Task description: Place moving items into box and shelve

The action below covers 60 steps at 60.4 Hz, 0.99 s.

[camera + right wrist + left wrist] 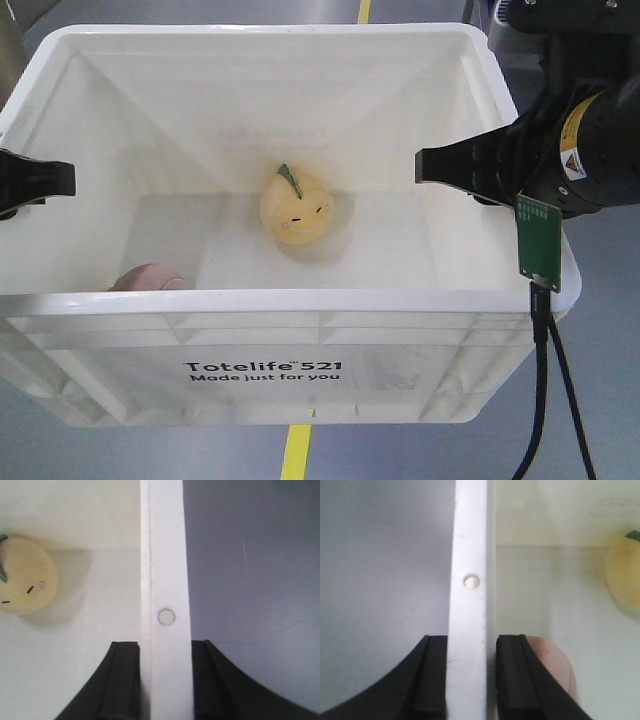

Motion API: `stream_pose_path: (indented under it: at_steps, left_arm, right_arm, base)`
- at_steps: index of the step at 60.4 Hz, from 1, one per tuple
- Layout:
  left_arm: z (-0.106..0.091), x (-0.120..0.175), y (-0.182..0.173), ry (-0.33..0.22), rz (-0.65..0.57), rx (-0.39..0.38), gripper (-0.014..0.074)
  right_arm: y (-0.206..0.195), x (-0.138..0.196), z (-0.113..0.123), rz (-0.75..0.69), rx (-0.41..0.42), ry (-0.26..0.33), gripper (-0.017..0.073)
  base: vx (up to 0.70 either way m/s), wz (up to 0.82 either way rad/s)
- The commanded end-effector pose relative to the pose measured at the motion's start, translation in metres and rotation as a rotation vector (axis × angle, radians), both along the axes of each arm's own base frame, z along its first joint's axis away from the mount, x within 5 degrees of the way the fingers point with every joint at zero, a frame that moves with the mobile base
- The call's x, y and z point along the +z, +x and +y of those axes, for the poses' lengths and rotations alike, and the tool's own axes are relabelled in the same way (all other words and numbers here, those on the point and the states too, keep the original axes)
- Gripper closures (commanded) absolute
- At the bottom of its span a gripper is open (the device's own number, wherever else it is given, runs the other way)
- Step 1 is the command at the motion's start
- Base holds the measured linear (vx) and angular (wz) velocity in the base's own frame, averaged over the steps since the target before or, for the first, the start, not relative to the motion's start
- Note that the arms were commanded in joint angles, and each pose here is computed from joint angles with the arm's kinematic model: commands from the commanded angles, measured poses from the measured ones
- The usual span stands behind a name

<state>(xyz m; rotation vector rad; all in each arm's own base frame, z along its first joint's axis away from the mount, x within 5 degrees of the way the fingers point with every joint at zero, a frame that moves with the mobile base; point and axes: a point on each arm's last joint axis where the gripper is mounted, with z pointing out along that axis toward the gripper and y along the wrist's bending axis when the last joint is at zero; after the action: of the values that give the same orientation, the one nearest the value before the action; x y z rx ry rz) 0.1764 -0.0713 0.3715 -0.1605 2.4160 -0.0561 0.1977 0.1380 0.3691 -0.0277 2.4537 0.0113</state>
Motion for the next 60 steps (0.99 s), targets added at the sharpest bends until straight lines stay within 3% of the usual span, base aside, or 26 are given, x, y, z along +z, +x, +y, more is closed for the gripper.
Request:
stream_pose_path:
  at_steps: [1, 60]
  left_arm:
    - [0.0043, 0.0242, 0.0018, 0.010, -0.170, -0.017, 0.0451]
    - [0.0043, 0.0242, 0.0018, 0.010, -0.170, -0.017, 0.0451]
  right_arm:
    - [0.0014, 0.0303, -0.0096, -0.193, 0.026, -0.002, 0.0510]
    - [0.0014, 0.0303, -0.0096, -0.193, 0.026, -0.002, 0.0510]
  base:
    - [0.34, 0.00]
    - [0.40, 0.00]
